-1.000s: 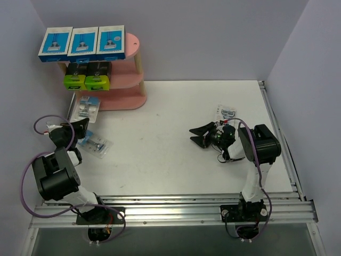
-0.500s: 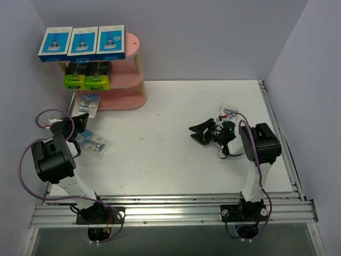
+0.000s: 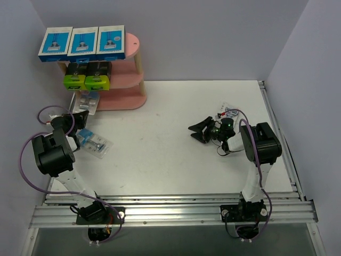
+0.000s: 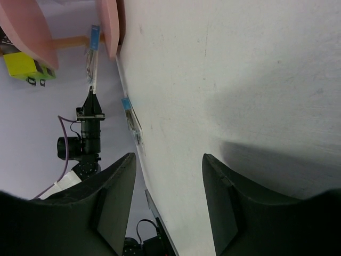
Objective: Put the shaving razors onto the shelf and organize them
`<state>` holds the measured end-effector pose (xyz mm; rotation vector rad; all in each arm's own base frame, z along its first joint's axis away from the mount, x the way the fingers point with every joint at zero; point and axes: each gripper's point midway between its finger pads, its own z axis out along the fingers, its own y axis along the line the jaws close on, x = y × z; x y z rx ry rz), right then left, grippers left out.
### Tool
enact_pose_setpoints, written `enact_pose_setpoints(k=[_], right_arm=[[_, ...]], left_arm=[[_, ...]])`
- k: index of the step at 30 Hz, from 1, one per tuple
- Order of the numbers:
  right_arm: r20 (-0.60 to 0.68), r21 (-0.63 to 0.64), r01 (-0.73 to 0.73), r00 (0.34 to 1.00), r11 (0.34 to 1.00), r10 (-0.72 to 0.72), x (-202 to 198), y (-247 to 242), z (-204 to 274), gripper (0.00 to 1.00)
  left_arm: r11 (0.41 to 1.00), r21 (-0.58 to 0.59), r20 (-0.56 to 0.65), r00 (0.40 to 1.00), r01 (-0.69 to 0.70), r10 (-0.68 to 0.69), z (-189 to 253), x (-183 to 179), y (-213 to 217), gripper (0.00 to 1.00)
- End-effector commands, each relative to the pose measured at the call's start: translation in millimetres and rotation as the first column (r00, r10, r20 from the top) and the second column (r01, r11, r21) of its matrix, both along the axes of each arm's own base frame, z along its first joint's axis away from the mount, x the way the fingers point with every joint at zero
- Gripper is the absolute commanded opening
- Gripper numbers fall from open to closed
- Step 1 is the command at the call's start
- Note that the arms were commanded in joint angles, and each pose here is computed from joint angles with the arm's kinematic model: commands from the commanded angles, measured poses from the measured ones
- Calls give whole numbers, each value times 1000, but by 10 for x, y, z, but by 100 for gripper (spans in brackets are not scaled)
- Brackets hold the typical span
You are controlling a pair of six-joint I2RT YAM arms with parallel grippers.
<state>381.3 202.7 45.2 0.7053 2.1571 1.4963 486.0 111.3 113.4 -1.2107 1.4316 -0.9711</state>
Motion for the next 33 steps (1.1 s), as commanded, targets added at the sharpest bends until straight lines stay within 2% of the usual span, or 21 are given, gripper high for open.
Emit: enact_pose_setpoints(k=[1, 9, 21, 33], right_arm=[[95, -4, -10, 995, 1000, 10, 124, 16, 277, 49], [89, -66, -23, 996, 998, 29, 161, 19, 236, 49], [90, -77, -26, 995, 997, 33, 207, 27, 222, 50], [80, -76, -28, 996, 997, 34, 242, 25, 179, 50]], left_arm=[[999, 30, 30, 999, -26, 26, 105, 142, 108, 2], [999, 38, -18, 1000, -18, 19, 8, 257, 126, 4], [999, 32, -72, 997, -39, 42, -130, 377, 193, 27], [998, 41, -127, 991, -41, 46, -278, 446, 222, 30]])
